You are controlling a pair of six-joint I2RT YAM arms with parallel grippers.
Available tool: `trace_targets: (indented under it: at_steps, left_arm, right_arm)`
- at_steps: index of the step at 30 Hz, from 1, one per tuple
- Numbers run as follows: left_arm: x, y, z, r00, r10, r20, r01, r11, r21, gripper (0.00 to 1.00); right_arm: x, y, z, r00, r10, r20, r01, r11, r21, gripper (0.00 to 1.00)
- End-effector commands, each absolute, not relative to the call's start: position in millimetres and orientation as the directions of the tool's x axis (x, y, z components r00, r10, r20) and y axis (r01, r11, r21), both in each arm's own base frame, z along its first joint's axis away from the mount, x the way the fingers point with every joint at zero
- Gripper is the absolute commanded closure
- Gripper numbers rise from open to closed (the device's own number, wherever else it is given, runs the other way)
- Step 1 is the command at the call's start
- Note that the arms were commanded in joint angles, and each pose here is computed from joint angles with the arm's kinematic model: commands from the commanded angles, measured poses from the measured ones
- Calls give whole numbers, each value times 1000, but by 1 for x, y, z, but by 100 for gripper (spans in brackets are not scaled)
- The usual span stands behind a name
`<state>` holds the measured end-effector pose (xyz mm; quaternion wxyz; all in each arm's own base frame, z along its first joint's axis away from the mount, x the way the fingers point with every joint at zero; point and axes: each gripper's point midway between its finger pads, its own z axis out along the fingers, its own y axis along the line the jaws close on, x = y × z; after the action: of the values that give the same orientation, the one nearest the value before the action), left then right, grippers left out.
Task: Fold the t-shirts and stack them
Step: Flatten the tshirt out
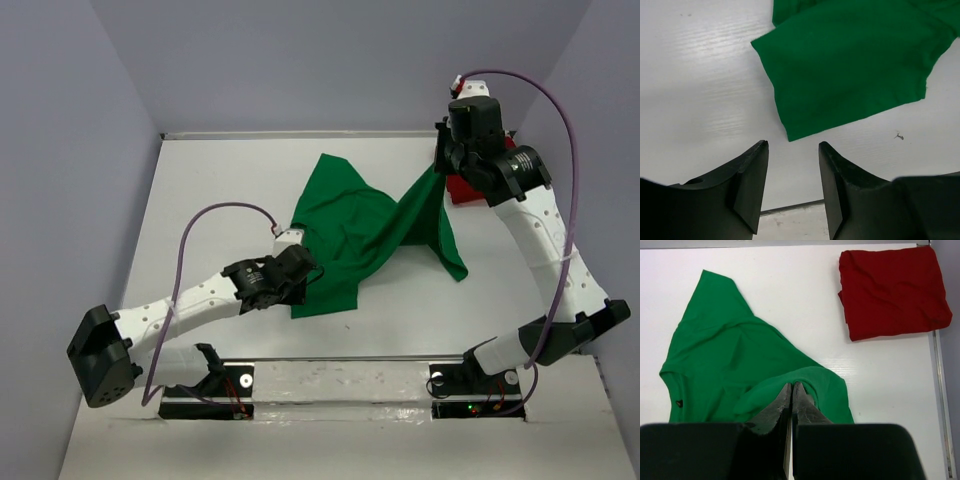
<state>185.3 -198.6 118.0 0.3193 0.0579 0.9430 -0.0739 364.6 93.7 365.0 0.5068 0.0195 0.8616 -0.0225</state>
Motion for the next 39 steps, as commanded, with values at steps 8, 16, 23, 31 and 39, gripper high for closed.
trace_targets:
  at_steps: [8,16,23,31,39]
  left_arm:
    - [199,-214,86,-835,-54,-548,144,939,-311,48]
    - [180,-218,47,-906,-85,-414,92,916,-391,50]
    - [159,-205,35,-928,-149,-341,0,916,-402,50]
    - [147,-199,25,-935,-192,-297,-53,907,-418,49]
    - [147,-208,4,-954,-159,-255,-44,913,-405,50]
  right_arm:
    - [369,104,368,-453,22,-891,23,1000,14,100]
    - [370,102,374,-436,14,-900,25,1000,3,100]
    - [372,103,371,-441,9,-897,21,1000,-1,100]
    - [373,109,370,-442,18,-897,3,1000,19,100]
    - [369,109,372,-437,20,-899,-10,1000,27,100]
